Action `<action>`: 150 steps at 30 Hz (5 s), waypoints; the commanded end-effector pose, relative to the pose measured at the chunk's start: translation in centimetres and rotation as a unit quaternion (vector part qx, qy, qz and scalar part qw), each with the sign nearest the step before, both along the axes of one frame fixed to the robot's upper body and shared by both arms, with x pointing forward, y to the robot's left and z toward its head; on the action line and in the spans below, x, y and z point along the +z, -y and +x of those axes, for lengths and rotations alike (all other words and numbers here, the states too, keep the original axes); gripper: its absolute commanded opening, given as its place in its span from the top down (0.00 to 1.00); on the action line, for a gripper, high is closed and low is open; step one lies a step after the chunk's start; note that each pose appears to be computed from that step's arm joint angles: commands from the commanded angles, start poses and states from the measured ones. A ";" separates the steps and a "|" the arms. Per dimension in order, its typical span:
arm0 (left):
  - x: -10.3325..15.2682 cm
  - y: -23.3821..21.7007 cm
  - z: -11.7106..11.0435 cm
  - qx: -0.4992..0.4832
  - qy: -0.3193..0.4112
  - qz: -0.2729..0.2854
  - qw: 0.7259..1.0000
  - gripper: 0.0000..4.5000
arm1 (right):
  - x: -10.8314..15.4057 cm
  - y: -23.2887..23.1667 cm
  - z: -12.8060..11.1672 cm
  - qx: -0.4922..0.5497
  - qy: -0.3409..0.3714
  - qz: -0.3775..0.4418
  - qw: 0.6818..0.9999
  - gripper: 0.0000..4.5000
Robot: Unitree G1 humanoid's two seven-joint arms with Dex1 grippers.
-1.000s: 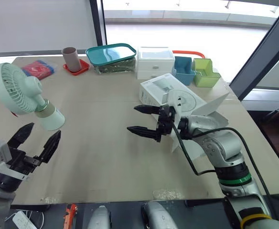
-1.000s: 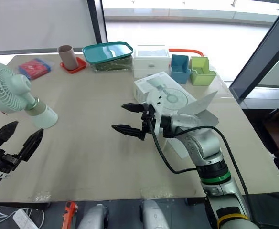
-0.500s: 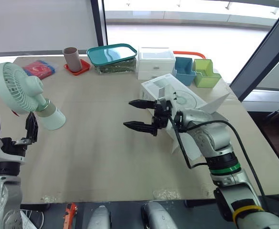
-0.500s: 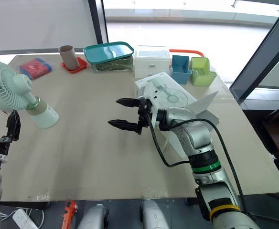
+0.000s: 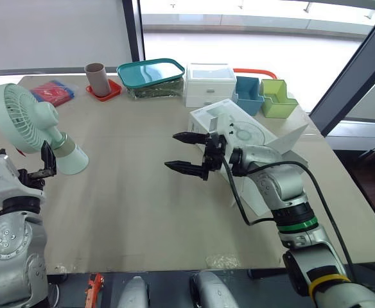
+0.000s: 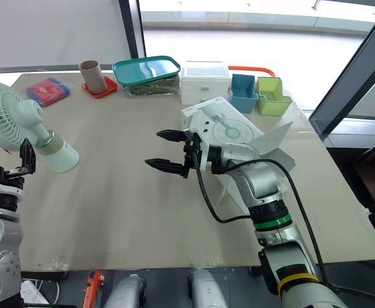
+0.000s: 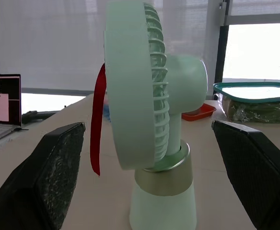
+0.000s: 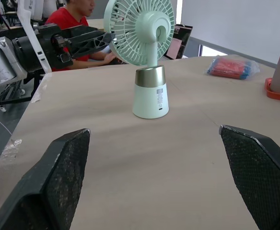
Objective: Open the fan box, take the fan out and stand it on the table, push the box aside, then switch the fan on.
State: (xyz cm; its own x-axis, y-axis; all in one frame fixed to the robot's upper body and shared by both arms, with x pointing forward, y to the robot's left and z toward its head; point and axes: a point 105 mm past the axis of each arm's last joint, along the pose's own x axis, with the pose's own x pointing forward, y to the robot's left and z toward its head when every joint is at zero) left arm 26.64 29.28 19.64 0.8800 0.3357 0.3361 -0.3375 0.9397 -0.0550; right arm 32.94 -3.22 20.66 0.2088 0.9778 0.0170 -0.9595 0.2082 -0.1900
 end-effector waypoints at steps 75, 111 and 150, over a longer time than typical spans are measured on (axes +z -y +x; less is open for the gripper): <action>7.3 12.3 0.8 -0.303 0.106 0.035 0.946 0.64 | 1.7 -2.2 2.5 -0.062 0.030 -0.010 0.998 0.00; 6.4 14.2 1.6 -0.344 0.086 0.054 0.934 0.64 | 2.1 -6.5 4.4 -0.094 0.002 -0.034 0.995 0.60; 7.6 6.1 -1.5 -0.359 0.050 0.078 0.928 0.03 | 3.5 -5.8 4.6 -0.105 0.001 0.005 0.995 0.92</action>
State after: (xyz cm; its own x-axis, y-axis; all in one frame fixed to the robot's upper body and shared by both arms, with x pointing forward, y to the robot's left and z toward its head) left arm 25.95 20.68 26.00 0.8155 -0.4078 0.4107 0.4046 0.9091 0.0994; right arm 38.05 2.57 20.62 0.4316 0.8986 -0.0790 -0.8960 0.4168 -0.1533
